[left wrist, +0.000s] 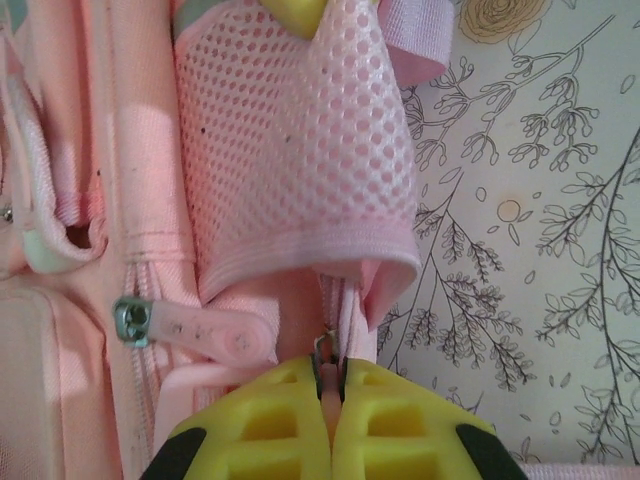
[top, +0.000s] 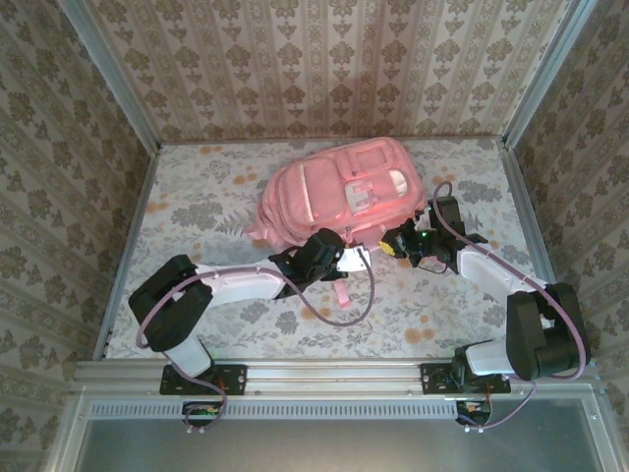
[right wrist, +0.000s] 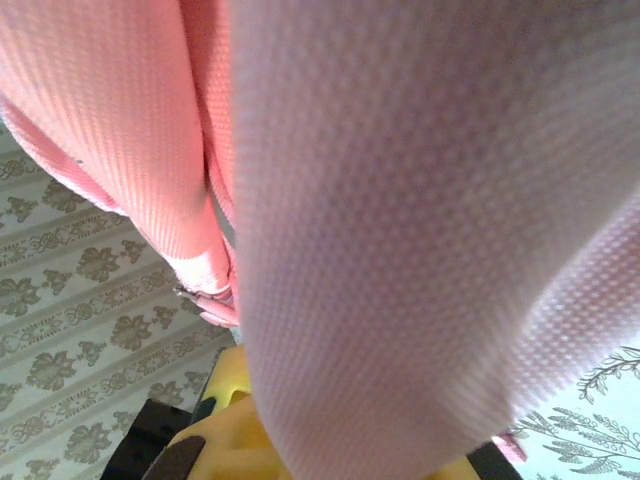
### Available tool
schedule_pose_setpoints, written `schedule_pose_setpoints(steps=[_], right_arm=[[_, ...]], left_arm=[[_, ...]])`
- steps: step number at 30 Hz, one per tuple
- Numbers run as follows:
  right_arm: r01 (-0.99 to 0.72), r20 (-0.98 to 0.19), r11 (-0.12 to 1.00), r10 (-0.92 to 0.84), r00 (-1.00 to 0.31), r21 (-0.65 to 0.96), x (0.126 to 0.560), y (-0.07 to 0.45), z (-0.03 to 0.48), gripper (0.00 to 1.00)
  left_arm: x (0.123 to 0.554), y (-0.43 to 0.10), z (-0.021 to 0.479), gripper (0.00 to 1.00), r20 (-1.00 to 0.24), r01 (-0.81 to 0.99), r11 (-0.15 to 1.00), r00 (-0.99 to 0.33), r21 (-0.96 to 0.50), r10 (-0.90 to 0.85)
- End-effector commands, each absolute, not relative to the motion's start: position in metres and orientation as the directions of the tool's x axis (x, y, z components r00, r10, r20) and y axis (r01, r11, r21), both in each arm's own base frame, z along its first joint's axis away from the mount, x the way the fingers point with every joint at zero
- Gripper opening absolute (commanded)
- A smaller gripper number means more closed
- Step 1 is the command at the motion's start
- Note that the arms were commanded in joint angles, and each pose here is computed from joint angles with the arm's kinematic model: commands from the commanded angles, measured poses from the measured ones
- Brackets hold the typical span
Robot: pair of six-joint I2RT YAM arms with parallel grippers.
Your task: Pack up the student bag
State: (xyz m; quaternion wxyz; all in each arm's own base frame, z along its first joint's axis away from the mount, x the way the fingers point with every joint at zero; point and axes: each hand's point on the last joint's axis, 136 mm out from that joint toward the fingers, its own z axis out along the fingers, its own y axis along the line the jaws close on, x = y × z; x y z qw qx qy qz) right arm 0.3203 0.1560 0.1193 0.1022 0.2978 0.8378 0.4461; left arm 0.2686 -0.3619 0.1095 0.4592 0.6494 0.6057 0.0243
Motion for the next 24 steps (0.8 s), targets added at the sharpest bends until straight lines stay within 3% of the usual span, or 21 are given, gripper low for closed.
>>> schedule_pose_setpoints(steps=[1,20,21,24], right_arm=[[0.445,0.034,0.457,0.667,-0.745,0.770,0.331,0.127,0.113,0.00],[0.511,-0.053,0.490,0.756,-0.652,0.706,0.337,0.068,0.109,0.00],[0.489,-0.056,0.494,0.742,-0.668,0.719,0.339,0.073,0.113,0.03],[0.424,-0.071,0.510,0.697,-0.713,0.749,0.338,0.090,0.127,0.35]], left_arm=[[0.271,-0.335,0.112,0.00,-0.517,0.760,0.202,0.198,0.617,0.833],[0.261,-0.318,0.118,0.00,-0.520,0.759,0.235,0.156,0.608,0.840],[0.260,-0.318,0.119,0.00,-0.523,0.760,0.236,0.156,0.605,0.838],[0.256,-0.326,0.122,0.00,-0.543,0.773,0.237,0.161,0.588,0.824]])
